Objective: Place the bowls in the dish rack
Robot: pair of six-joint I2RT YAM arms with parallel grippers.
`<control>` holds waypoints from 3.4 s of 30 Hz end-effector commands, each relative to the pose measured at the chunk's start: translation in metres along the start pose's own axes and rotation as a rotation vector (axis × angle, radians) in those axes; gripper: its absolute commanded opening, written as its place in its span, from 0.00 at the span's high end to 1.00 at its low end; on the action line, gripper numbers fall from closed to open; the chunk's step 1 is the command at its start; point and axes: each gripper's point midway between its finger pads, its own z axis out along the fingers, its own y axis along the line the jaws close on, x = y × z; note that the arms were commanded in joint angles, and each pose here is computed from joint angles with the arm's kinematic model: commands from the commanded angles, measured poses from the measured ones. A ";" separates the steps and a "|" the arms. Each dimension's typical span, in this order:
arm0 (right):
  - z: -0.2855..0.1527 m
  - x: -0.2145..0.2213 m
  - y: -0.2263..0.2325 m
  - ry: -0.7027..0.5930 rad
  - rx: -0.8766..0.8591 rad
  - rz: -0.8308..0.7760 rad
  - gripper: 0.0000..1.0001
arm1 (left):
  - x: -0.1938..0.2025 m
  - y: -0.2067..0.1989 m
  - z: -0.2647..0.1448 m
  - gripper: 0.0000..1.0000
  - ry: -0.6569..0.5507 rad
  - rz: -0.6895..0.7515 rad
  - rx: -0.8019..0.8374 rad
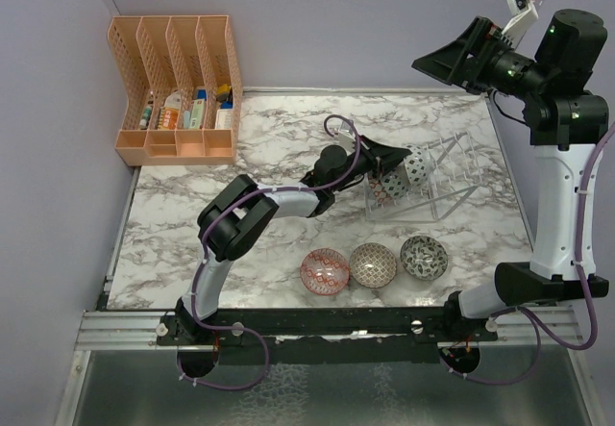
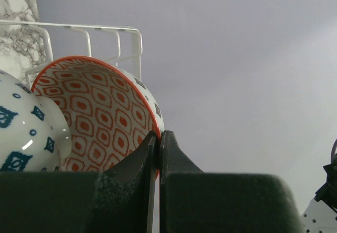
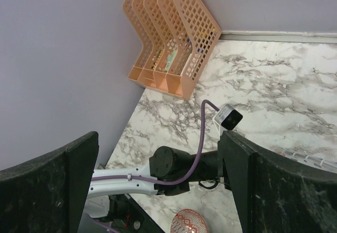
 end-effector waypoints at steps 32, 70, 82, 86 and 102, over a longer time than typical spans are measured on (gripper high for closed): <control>0.005 0.017 -0.014 0.052 0.010 0.015 0.01 | 0.011 0.002 0.009 0.94 0.068 0.006 -0.058; 0.001 0.027 -0.014 0.066 0.007 0.029 0.01 | 0.004 0.016 -0.019 0.49 0.039 0.116 -0.301; -0.001 0.029 -0.012 0.068 0.001 0.034 0.01 | -0.005 -0.001 -0.029 0.44 0.018 0.170 -0.310; -0.002 0.030 -0.012 0.070 0.001 0.035 0.01 | -0.008 -0.004 -0.036 0.41 0.008 0.182 -0.325; -0.003 0.032 -0.014 0.069 0.014 0.036 0.01 | -0.020 -0.037 -0.088 0.07 -0.022 0.304 -0.376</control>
